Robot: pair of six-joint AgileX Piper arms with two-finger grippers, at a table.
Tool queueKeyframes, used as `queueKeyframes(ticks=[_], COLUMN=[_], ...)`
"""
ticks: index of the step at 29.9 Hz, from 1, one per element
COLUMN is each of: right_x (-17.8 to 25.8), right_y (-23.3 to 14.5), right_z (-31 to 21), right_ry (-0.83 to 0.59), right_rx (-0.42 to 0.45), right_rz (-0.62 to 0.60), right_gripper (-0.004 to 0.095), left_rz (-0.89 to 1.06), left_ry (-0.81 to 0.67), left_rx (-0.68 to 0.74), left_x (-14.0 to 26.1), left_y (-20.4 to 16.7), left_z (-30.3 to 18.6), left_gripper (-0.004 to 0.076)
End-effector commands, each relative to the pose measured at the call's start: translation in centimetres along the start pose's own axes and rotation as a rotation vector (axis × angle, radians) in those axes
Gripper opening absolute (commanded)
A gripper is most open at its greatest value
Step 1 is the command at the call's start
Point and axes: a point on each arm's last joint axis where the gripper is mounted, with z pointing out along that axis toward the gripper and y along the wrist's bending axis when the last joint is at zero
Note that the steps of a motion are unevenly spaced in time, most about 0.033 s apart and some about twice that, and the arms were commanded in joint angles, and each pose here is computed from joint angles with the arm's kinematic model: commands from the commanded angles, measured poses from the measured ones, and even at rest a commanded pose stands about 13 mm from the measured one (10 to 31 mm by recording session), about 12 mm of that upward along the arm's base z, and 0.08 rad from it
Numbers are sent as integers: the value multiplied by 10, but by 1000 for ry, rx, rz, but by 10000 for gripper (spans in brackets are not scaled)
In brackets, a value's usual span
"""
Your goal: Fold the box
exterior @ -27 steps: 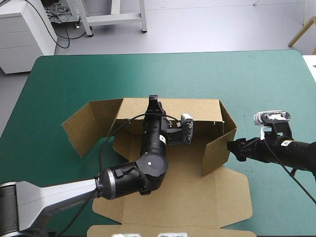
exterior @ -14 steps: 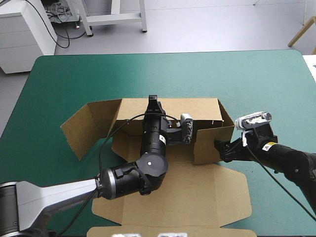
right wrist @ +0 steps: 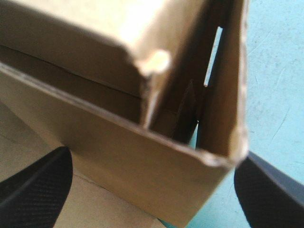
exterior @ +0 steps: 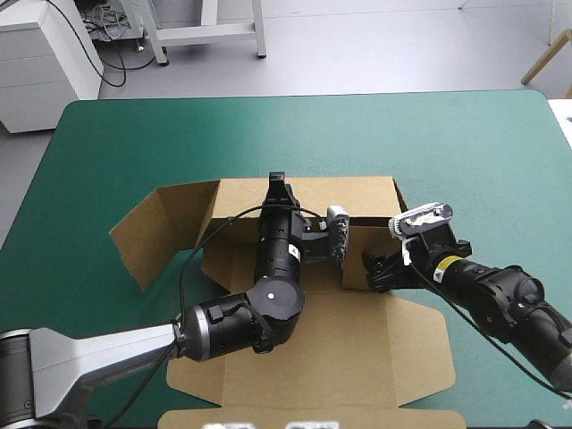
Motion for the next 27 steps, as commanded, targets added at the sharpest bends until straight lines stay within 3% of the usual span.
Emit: queueKeyframes(ticks=[1, 11, 14, 20, 27], right_x=[-17, -18, -19, -20, -20], right_y=[3, 6, 6, 7, 7], right_z=[-2, 15, 16, 15, 15], right_ry=[-127, -133, -145, -153, -153], right_rx=[6, -8, -10, -11, -11], right_rz=[-2, 7, 7, -1, 2], right_gripper=[833, 803, 639, -25, -4], left_rz=[-38, -37, -36, -32, -31], left_ry=[-21, -29, -28, -27, -46], left_rx=[-95, -92, -91, -89, -84], left_x=[2, 1, 1, 1, -1], left_y=[25, 25, 24, 23, 23], left_z=[-9, -9, -9, -8, -8], left_gripper=[-10, -10, -10, -10, -9])
